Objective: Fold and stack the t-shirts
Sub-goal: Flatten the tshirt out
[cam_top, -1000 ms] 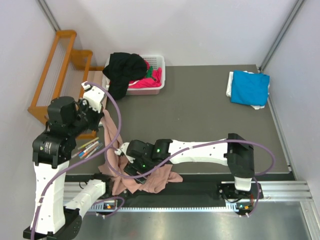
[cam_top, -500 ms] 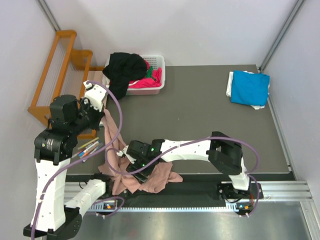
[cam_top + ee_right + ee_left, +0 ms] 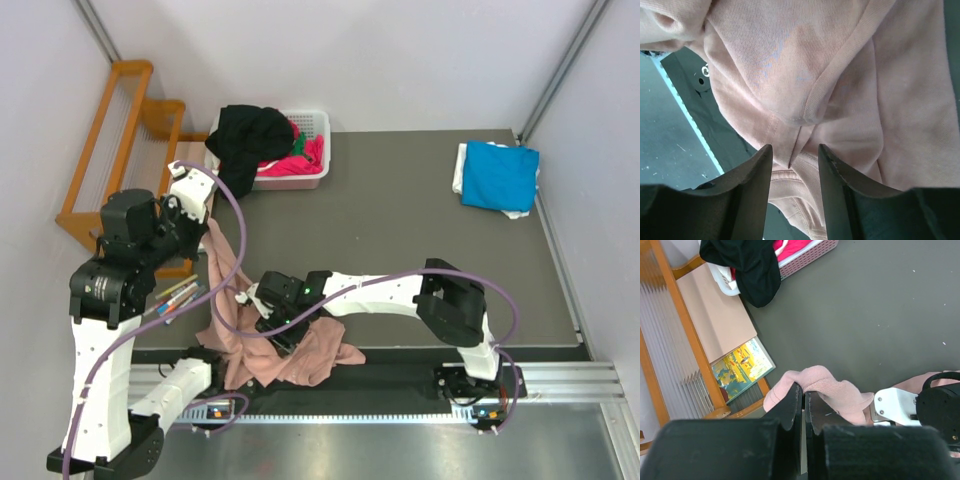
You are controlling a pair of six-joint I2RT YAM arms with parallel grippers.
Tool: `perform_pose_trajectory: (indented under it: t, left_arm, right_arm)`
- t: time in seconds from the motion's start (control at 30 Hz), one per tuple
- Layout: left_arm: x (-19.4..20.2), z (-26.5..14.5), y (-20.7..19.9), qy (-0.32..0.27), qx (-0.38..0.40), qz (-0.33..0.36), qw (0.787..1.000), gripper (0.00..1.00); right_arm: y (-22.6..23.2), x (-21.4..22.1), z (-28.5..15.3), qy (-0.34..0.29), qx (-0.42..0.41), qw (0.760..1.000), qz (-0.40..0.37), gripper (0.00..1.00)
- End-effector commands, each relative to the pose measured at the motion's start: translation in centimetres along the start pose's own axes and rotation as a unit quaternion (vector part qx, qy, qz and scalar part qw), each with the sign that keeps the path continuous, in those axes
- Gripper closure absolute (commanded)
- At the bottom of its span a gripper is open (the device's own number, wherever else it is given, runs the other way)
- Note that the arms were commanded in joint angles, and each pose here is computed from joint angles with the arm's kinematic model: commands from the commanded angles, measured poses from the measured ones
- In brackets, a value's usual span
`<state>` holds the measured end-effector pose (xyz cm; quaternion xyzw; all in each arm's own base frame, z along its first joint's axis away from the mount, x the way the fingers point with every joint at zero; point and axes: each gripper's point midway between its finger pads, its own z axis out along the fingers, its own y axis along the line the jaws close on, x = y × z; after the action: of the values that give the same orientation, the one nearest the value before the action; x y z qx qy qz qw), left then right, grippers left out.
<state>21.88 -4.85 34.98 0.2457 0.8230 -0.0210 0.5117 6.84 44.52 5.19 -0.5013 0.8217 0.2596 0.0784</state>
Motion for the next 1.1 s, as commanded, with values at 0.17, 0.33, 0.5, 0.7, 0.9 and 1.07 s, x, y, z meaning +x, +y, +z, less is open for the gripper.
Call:
perform_pose_trajectory:
  t: [0.17,0.33,0.5,0.7,0.9,1.07]
  left_arm:
    - [-1.2,-0.1,0.8,-0.029,-0.018,0.013,0.999,1.0]
    - [-1.5,-0.3,0.7,-0.033,-0.016,0.012,0.999,1.0]
    - [-1.6,-0.4,0.7,-0.034,-0.014,0.012,0.999,1.0]
    - [-1.8,-0.5,0.8,-0.035,-0.017,0.014,0.999,1.0]
    - [-1.6,-0.4,0.7,-0.034,-0.015,0.013,0.999,1.0]
    - [-1.7,-0.4,0.8,-0.035,-0.017,0.016,0.999,1.0]
  right_arm:
    - [1.6,0.6,-2.8,-0.015,-0.027,0.999,-0.007,0.52]
    - [1.6,1.5,-2.6,-0.006,-0.028,1.0,-0.006,0.48]
    - [2.2,0.3,-2.1,-0.013,-0.04,0.999,-0.007,0.47]
    - [3.0,-0.7,-1.7,-0.016,-0.058,0.998,-0.011,0.47]
    - [3.2,-0.8,-0.9,-0.005,-0.069,0.997,-0.017,0.35]
    - [2.6,0.2,0.2,0.011,-0.068,0.998,-0.014,0.3]
